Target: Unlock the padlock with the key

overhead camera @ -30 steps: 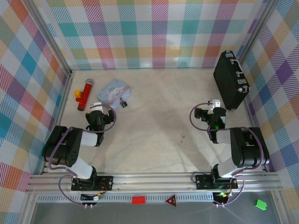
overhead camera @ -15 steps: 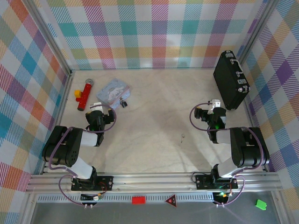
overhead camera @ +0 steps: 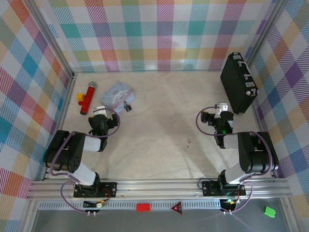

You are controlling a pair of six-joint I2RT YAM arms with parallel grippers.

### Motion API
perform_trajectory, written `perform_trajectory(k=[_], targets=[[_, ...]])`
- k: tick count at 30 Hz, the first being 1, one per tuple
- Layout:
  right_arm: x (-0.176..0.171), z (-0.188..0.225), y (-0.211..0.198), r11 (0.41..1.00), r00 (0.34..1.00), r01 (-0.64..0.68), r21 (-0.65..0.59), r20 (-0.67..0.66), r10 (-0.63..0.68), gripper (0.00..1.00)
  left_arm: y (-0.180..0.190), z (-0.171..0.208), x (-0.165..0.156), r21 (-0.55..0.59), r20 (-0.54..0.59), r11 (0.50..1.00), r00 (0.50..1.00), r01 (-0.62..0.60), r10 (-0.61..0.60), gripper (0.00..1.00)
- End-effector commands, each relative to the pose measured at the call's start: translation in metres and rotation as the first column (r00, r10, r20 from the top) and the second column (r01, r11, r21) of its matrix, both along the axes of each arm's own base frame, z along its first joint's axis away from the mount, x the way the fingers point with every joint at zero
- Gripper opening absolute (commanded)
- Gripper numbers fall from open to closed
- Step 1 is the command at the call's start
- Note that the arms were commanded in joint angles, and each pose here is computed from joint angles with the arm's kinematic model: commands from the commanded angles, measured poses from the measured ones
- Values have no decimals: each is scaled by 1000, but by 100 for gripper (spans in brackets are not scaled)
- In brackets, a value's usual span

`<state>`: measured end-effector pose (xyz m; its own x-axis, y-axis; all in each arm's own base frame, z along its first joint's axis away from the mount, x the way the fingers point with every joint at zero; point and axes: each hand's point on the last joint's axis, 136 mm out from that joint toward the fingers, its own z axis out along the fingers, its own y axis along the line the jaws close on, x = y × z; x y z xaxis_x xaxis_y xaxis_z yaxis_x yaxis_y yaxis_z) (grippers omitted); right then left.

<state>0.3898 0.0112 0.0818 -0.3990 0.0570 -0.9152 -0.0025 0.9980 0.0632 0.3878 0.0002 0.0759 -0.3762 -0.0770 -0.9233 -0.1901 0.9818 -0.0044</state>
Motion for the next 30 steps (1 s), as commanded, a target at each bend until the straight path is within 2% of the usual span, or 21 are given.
perform_trajectory(k=[1,4,12,17,20,22,26,30], targets=[[6,11,4,1000,999,-19,-19,49,20,99,7,12,6,17,48,1000,999,-26,25,100],[2,15,18,995,993,-92,-37,68,94,99,1,20,1,42,69,999,998,-16,13,100],[-10,31,23,992,984,-120,-50,125,126,99,-6,58,-23,128,192,989,980,-74,48,100],[-19,41,26,990,979,-134,-53,147,141,99,-6,84,-36,96,228,992,972,-78,55,100],[-30,57,34,985,971,-158,-63,172,167,99,-11,102,-43,24,234,998,971,-49,42,100],[-38,76,41,983,966,-179,-46,183,185,99,-9,118,-52,-69,237,996,969,-57,72,100],[-59,119,56,966,955,-246,74,192,228,99,-5,140,-73,-229,197,969,971,-87,134,100],[-84,165,56,947,966,-222,233,188,180,99,7,154,-99,-332,128,928,966,-170,223,100]])
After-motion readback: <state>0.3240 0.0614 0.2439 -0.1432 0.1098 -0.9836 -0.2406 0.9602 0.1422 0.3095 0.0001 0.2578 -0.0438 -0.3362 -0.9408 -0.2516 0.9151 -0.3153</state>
